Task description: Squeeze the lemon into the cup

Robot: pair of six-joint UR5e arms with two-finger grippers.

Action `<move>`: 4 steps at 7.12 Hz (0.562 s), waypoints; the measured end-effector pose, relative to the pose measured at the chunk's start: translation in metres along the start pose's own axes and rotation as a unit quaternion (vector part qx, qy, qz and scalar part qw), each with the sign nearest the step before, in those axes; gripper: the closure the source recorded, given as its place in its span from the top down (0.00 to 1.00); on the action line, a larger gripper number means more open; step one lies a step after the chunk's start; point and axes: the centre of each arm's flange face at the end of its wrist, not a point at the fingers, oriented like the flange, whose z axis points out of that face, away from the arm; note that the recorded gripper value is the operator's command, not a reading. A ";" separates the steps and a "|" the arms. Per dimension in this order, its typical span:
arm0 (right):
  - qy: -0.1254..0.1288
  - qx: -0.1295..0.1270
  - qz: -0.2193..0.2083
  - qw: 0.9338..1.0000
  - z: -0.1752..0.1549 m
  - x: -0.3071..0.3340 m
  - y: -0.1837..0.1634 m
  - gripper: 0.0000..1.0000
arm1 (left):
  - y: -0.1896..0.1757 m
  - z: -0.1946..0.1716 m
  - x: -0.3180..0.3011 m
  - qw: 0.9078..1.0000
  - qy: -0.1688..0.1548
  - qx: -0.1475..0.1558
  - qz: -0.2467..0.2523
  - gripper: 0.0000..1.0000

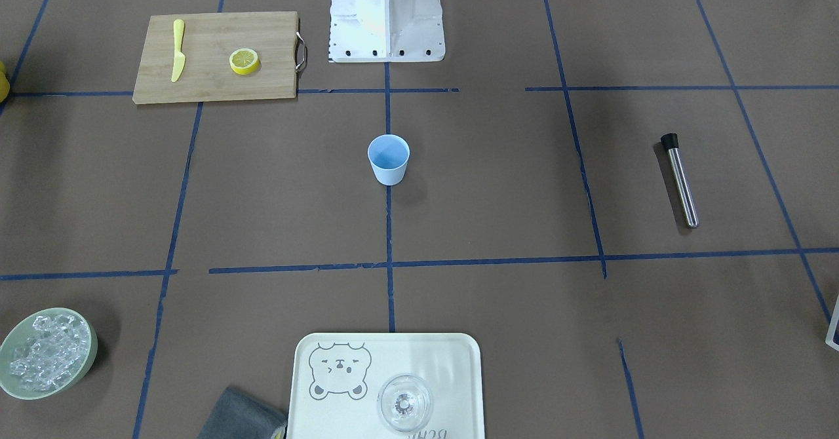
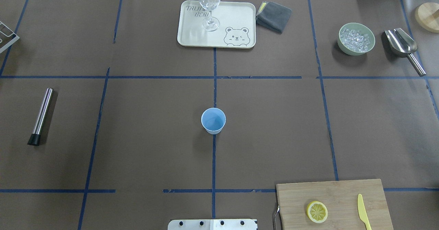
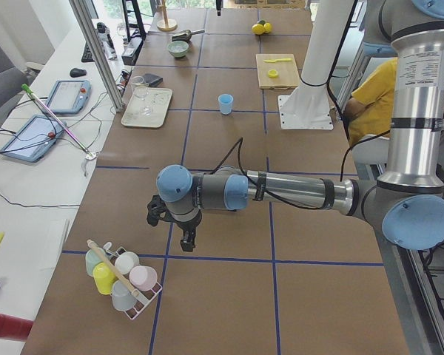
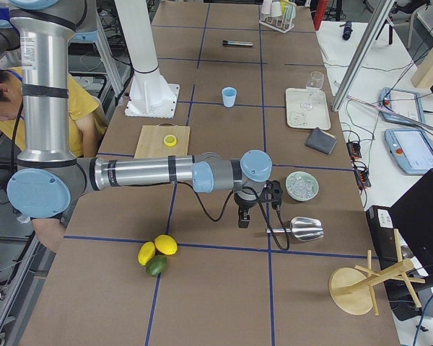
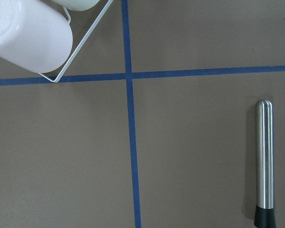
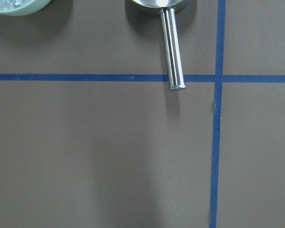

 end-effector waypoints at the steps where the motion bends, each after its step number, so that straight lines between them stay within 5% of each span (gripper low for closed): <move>1: 0.000 0.000 0.000 1.000 0.000 0.000 0.000 1.00 | -0.003 -0.003 0.001 1.000 -0.011 0.003 0.005 1.00; 4: 0.000 0.001 -0.007 1.000 -0.001 -0.007 -0.003 1.00 | -0.008 -0.012 0.008 0.999 -0.027 0.015 0.022 1.00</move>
